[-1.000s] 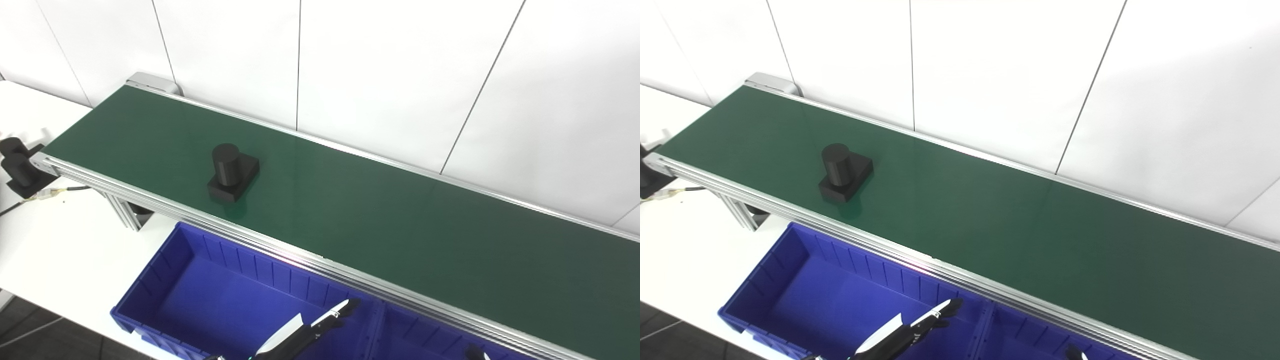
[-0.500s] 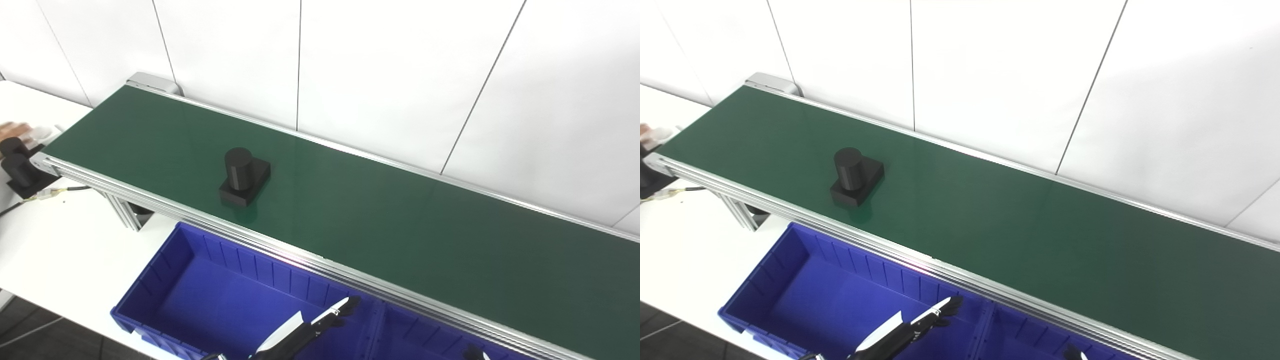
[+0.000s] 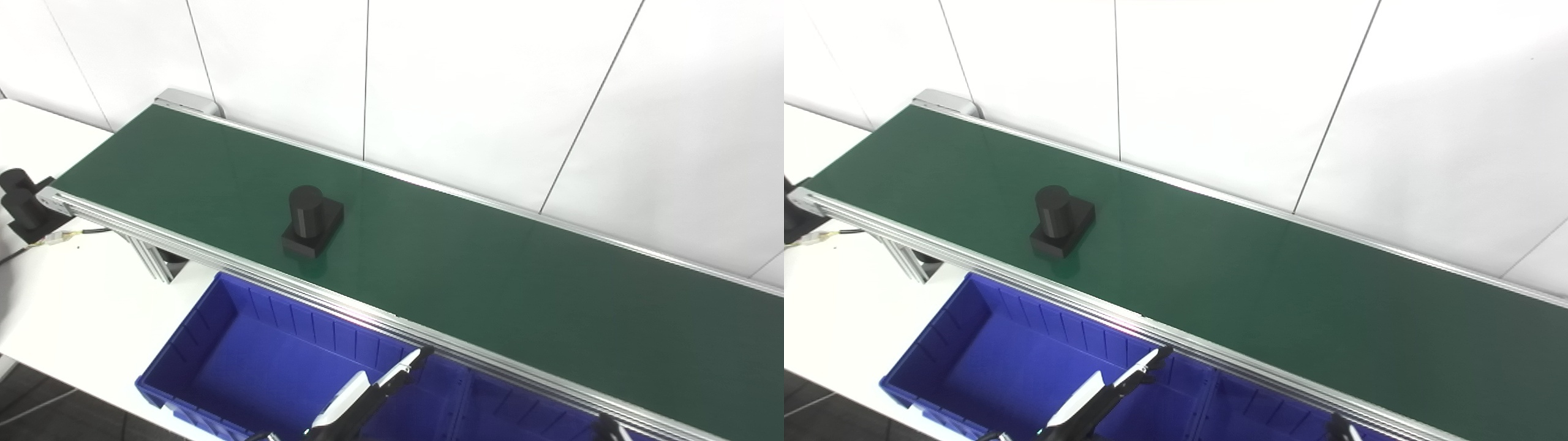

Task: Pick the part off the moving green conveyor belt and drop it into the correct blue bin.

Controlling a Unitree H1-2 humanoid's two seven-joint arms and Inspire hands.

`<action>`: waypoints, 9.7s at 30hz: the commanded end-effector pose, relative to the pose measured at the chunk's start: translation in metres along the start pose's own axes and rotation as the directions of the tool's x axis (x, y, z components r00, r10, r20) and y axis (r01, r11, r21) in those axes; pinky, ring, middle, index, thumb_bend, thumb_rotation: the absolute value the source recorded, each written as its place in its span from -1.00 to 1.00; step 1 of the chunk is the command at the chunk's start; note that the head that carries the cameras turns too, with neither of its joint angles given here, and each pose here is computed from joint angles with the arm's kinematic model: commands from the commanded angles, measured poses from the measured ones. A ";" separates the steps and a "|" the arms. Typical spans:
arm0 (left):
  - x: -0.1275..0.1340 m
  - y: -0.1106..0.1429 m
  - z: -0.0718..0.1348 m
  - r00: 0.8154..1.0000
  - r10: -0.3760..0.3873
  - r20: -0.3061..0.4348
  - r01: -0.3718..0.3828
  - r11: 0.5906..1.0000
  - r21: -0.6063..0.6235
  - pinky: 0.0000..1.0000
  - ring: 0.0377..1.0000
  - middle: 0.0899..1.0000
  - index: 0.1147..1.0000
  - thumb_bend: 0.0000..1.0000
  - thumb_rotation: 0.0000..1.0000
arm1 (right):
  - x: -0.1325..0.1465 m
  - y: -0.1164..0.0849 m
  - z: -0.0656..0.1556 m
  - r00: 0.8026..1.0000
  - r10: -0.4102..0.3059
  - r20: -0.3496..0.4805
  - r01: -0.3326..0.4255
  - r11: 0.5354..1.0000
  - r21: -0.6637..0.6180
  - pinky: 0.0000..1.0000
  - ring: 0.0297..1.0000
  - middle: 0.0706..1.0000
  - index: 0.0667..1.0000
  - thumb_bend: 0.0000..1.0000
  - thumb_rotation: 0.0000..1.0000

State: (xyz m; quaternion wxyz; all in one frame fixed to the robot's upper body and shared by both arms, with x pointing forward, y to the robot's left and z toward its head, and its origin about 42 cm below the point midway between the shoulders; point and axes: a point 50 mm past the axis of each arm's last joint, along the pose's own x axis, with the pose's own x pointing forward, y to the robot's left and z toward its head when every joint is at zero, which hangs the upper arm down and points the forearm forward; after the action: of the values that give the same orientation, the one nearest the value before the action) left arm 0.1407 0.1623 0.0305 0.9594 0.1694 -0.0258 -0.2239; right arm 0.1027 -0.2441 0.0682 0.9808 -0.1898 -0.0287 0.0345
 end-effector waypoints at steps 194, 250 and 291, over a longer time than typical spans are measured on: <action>-0.035 0.072 0.035 0.996 0.014 0.089 -0.011 0.999 -0.030 0.85 0.94 0.96 0.96 1.00 0.43 | 0.159 0.013 0.141 0.965 0.030 0.262 0.024 0.979 -0.201 -0.37 -0.31 -0.10 0.07 0.01 -1.00; -0.037 0.089 0.048 0.998 0.018 0.068 -0.018 1.000 -0.012 0.87 0.95 0.95 0.94 1.00 0.41 | 0.077 0.009 0.021 0.822 0.382 -0.423 -0.554 0.709 -0.436 0.34 0.58 0.71 0.77 0.70 -0.37; -0.026 0.081 0.044 0.996 -0.006 0.086 0.012 0.997 -0.076 0.85 0.92 0.96 0.96 1.00 0.41 | 0.025 0.030 0.031 0.988 0.138 0.064 -0.150 0.960 0.236 0.83 0.92 0.98 1.00 0.92 0.37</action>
State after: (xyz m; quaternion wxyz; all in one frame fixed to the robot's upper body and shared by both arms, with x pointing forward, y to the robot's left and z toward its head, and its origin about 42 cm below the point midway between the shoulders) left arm 0.1450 0.2287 0.0909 0.9616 0.1337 -0.0214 -0.2389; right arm 0.1238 -0.2030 0.0798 0.9888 -0.0900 0.0045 0.1190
